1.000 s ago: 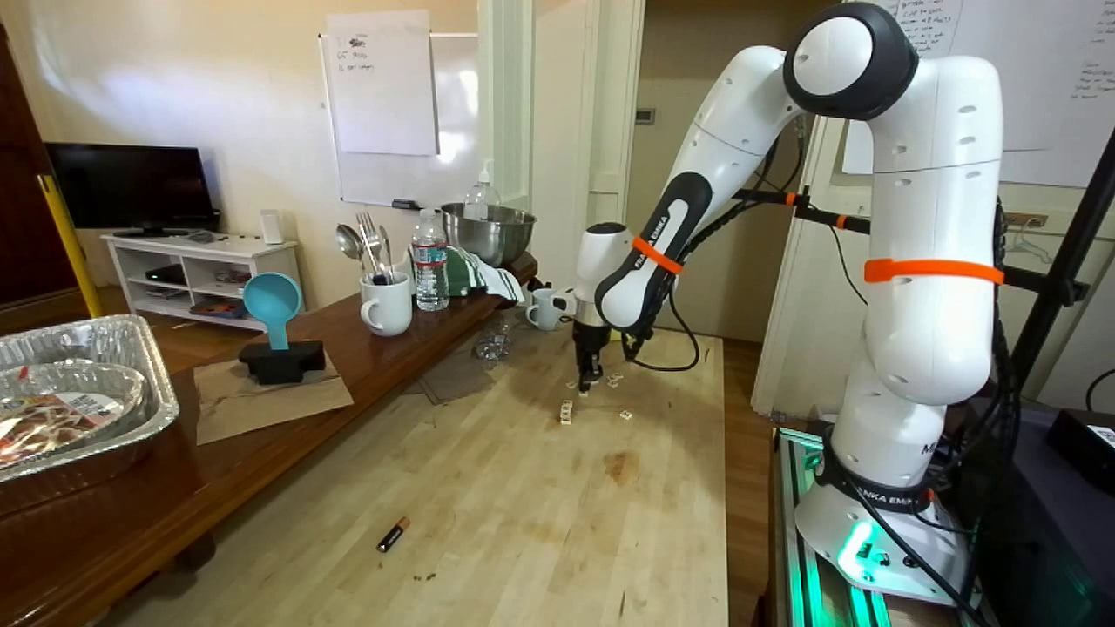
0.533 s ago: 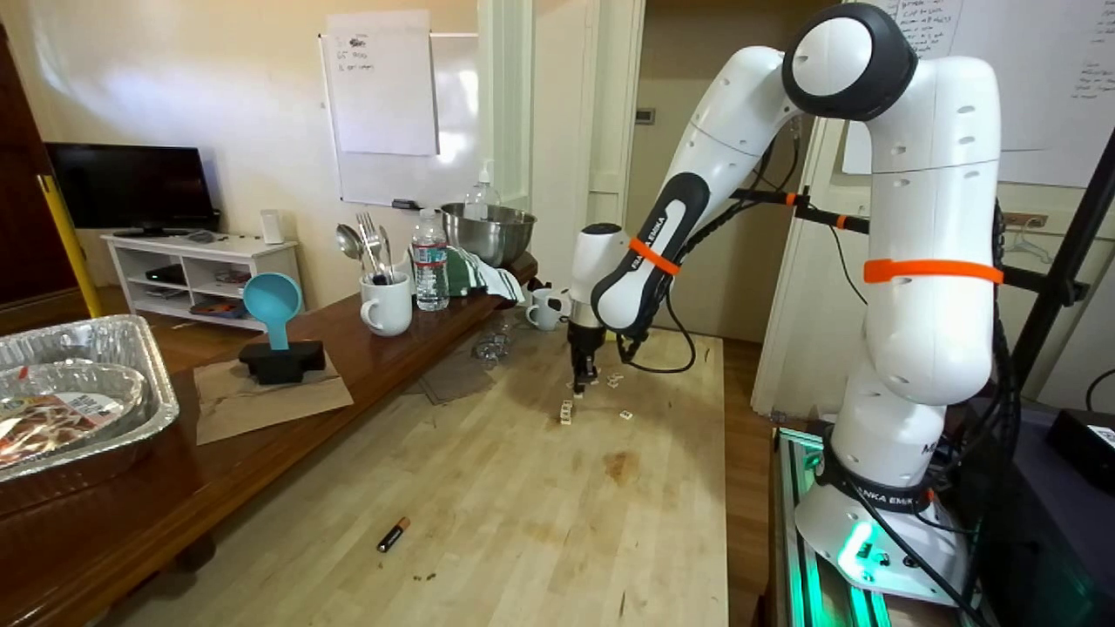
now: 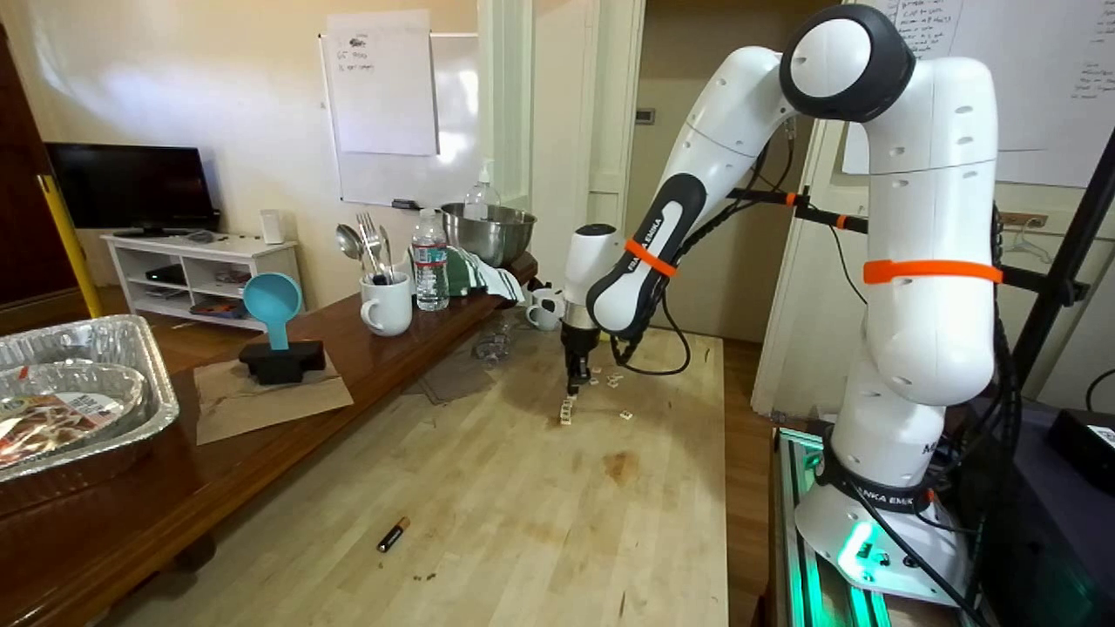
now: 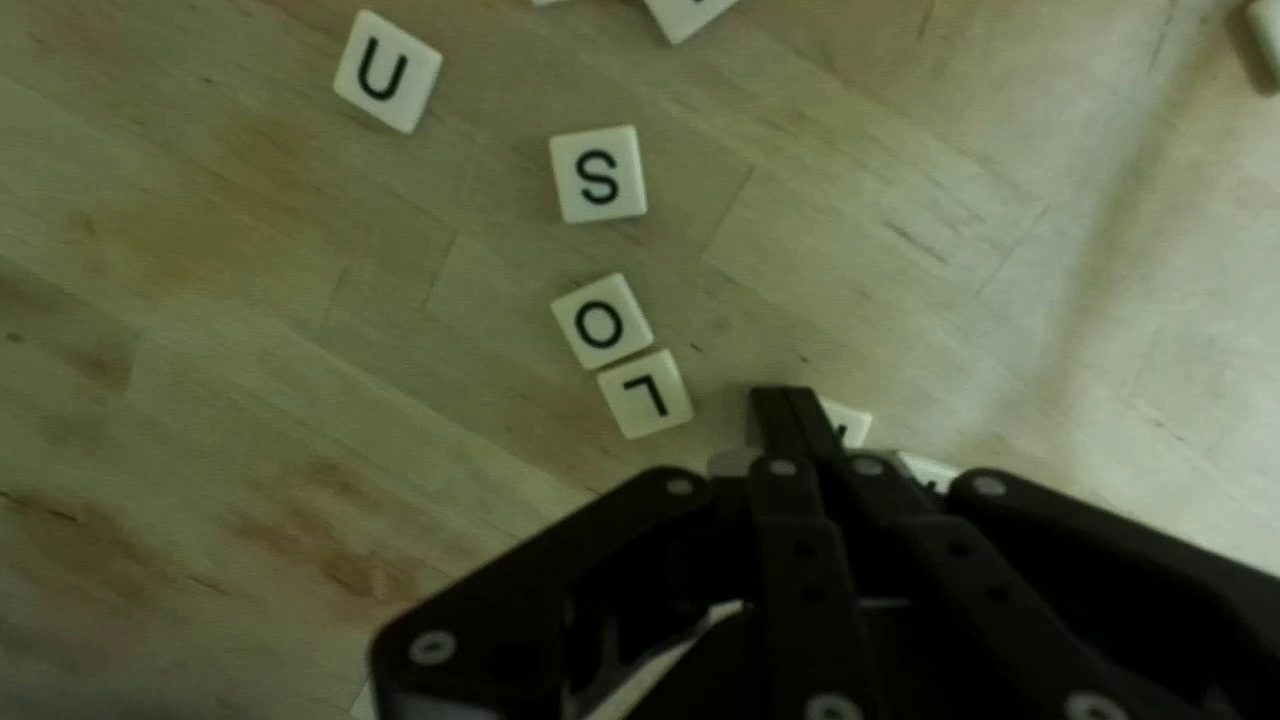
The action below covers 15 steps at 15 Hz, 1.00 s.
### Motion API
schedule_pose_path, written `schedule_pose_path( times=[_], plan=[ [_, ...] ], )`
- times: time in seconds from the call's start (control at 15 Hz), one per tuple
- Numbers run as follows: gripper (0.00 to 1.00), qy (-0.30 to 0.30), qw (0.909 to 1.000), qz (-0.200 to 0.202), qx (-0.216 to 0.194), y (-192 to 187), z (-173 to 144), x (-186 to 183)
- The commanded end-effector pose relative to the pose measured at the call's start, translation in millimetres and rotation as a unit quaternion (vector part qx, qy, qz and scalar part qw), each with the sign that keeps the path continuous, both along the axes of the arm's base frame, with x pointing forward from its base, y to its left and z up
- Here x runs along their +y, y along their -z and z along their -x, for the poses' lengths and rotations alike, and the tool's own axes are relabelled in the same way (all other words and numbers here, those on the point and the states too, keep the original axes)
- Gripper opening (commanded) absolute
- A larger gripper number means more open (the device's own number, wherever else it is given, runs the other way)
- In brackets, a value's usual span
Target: Replace the tile letter s with tile letter t, then add tile letter h to the word
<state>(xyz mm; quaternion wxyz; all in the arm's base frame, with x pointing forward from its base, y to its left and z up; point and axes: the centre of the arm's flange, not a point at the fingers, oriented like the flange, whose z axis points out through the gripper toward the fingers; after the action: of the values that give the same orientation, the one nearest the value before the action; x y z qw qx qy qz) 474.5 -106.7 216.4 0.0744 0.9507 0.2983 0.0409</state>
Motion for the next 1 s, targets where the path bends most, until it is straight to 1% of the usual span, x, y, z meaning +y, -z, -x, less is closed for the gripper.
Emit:
schedule_pose_path(
  times=[0.0, 0.93],
  plan=[
    [0.00, 0.003, 0.9999, 0.002, 0.012, 21.0, -4.9, 9.3],
    [0.00, -0.006, 0.9999, 0.004, 0.015, 22.7, -4.5, 16.8]
  ],
)
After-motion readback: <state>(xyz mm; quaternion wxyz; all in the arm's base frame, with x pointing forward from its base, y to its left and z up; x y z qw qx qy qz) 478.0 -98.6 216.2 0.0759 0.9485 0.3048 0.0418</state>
